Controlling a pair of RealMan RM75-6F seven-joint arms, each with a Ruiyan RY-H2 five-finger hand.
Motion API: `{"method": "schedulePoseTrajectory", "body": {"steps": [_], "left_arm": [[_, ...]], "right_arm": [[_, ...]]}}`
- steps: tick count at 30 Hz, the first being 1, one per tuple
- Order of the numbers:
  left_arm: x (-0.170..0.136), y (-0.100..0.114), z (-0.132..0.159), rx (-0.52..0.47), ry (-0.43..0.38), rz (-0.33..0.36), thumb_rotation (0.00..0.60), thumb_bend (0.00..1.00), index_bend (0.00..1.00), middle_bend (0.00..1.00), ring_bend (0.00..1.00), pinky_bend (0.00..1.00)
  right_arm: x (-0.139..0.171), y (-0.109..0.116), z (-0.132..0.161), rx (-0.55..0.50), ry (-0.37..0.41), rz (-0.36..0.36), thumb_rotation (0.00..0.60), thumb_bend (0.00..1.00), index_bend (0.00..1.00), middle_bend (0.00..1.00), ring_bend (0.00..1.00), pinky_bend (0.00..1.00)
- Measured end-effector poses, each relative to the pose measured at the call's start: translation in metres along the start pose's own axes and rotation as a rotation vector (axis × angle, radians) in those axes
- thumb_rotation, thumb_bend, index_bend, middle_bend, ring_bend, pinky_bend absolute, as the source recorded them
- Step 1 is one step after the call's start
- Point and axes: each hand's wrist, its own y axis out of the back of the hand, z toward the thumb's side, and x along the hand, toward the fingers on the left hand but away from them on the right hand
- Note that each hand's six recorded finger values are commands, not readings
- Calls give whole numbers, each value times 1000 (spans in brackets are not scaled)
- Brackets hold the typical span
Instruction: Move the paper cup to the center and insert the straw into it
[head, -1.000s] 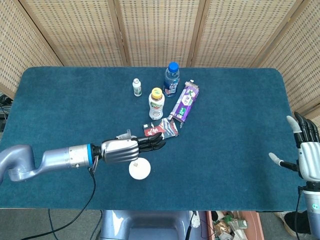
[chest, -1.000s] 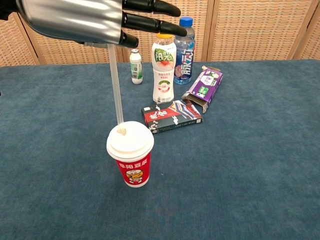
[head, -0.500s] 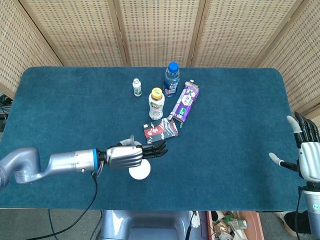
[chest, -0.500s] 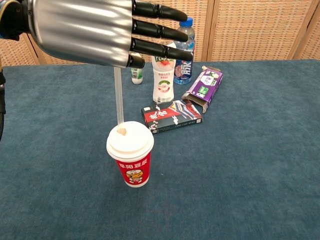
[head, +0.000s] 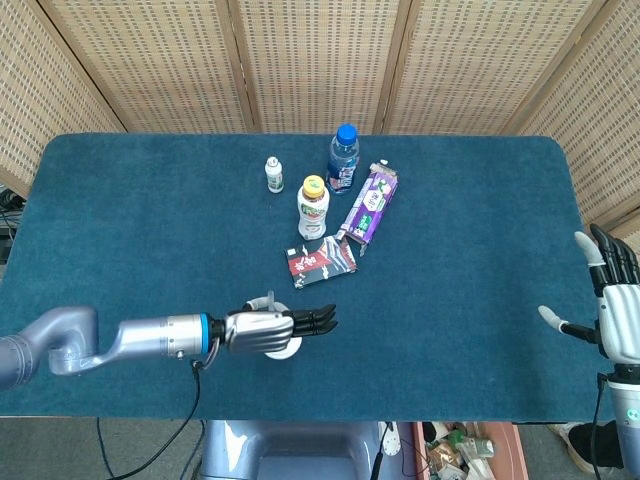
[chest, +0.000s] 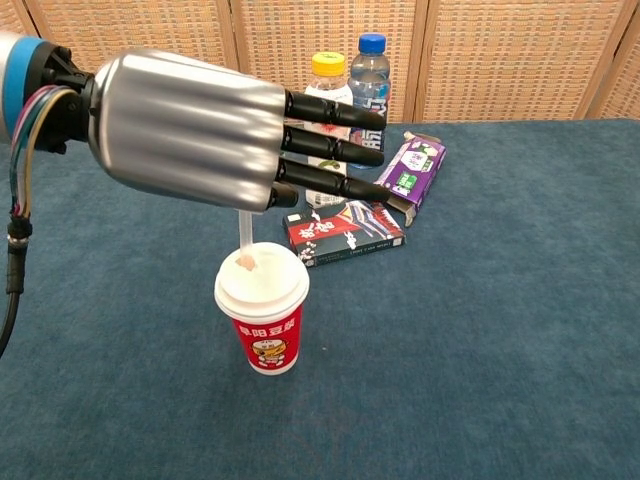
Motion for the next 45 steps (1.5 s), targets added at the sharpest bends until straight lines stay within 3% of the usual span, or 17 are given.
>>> {"method": "schedulePoseTrajectory", "body": {"steps": [6,8,10,12,25,31,37,41,45], "left_arm": [[1,-3,7,1,1,-11,600,366,570,0,0,0],[1,-4,8,-6,6,-16,600,367,369,0,0,0],[1,-4,8,-14,9,-18,600,358,103,0,0,0],[1,-3,8,-25,13,-15,600,339,17,0,0,0],[-14,4,1,-125,84,19,600,231,0,0,0,0],[-55,-2,-31,-322,283,-10,600,160,0,0,0,0],[-130,-33,-59,-656,556,-151,600,135,0,0,0,0],[-186,-59,-49,-937,793,-256,600,133,0,0,0,0],[-240,-80,-8,-1126,1030,-407,600,131,0,0,0,0]], "right_arm": [[0,2,-2,-4,-5,-5,600,0,0,0,0,0],[0,2,-2,-5,-5,-6,600,0,0,0,0,0],[0,3,-2,-7,-6,-7,600,0,0,0,0,0],[-1,3,-3,-7,-6,-8,600,0,0,0,0,0],[1,-1,0,4,2,4,600,0,0,0,0,0],[4,0,-1,4,-3,0,600,0,0,0,0,0],[5,0,-2,9,-4,1,600,0,0,0,0,0],[5,-1,-1,17,-1,4,600,0,0,0,0,0],[4,-5,-4,64,-19,14,600,0,0,0,0,0]]}}
